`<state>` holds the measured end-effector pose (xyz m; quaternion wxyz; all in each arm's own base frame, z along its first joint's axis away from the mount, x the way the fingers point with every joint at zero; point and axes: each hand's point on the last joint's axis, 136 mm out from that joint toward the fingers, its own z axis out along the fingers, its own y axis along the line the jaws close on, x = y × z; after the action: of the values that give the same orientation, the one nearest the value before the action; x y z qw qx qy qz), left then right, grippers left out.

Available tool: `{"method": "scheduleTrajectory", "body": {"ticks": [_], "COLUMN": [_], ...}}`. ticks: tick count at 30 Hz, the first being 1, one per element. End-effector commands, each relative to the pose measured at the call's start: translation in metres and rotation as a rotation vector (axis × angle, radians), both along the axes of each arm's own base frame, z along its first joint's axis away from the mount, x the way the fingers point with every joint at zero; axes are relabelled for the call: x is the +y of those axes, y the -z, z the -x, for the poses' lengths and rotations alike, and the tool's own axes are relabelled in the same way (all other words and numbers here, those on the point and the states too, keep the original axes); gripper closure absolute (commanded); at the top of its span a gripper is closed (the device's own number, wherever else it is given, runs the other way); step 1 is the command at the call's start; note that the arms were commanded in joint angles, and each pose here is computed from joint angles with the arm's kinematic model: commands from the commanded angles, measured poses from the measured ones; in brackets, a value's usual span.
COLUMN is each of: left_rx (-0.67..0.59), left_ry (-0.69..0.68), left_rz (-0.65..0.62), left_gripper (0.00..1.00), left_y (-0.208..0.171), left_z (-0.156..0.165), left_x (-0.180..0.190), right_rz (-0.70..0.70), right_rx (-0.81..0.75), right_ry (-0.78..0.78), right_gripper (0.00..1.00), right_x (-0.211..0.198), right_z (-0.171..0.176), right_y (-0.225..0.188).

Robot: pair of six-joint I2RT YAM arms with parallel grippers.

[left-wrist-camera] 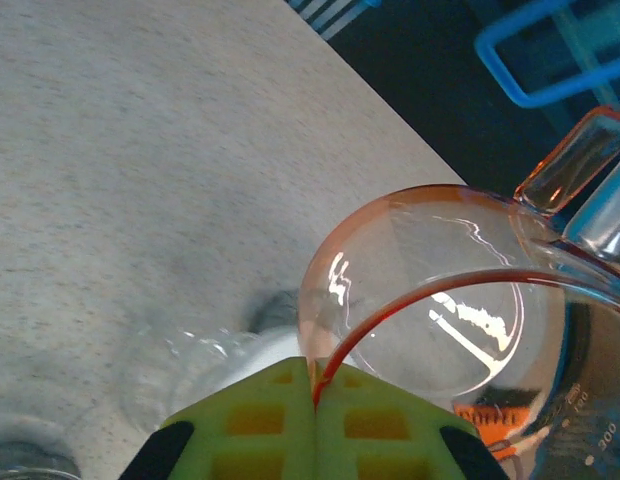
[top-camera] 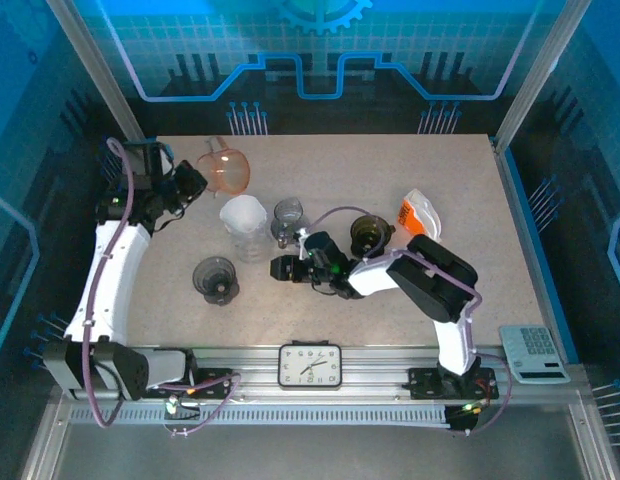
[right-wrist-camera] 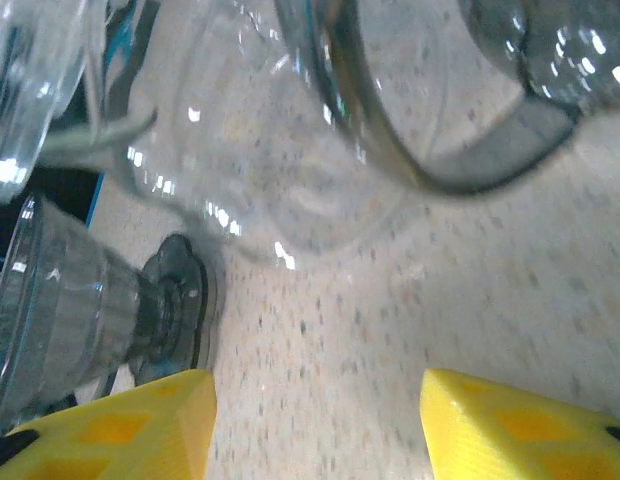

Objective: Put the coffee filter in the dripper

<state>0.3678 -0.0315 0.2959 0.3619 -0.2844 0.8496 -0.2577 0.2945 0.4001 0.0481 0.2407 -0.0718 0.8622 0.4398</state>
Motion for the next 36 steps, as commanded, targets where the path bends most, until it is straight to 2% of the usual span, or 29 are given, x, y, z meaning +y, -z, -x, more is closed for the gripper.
{"method": "scheduleTrajectory", "body": {"ticks": [1,5,9,14,18,20,26,31,36], "left_rx": [-0.104,-0.127,-0.113,-0.055,0.02,0.062,0.176,0.274,0.319], "left_ry": [0.095,0.183,0.294,0.442,0.526,0.556,0.637,0.681,0.675], "left_rz": [-0.035,-0.072,-0.12,-0.215,-0.27,-0.299,-0.405,-0.507,-0.591], "left_gripper": [1.0,1.0,1.0,1.0,1.0,1.0,1.0,1.0,1.0], "left_y": [-0.042,-0.054,-0.049,-0.023,0.012,0.034,0.101,0.155,0.185], "left_z": [0.01,0.024,0.044,0.076,0.098,0.107,0.124,0.127,0.123], "left_x": [-0.028,-0.06,-0.1,-0.148,-0.176,-0.186,-0.213,-0.22,-0.214], "right_rz": [-0.036,0.008,0.115,0.317,0.523,0.572,0.526,0.514,0.522], "right_rx": [-0.027,-0.05,-0.062,-0.06,-0.1,-0.13,-0.178,-0.196,-0.2], "right_ry": [-0.001,0.03,0.086,0.202,0.33,0.373,0.449,0.435,0.415], "right_gripper": [0.42,0.41,0.41,0.41,0.4,0.38,0.36,0.34,0.33], "right_x": [-0.016,-0.049,-0.084,-0.141,-0.2,-0.222,-0.257,-0.262,-0.262], "right_z": [0.017,0.034,0.043,0.051,0.053,0.054,0.064,0.07,0.071], "right_y": [-0.022,-0.024,-0.021,-0.011,-0.02,-0.028,-0.051,-0.063,-0.067]}}
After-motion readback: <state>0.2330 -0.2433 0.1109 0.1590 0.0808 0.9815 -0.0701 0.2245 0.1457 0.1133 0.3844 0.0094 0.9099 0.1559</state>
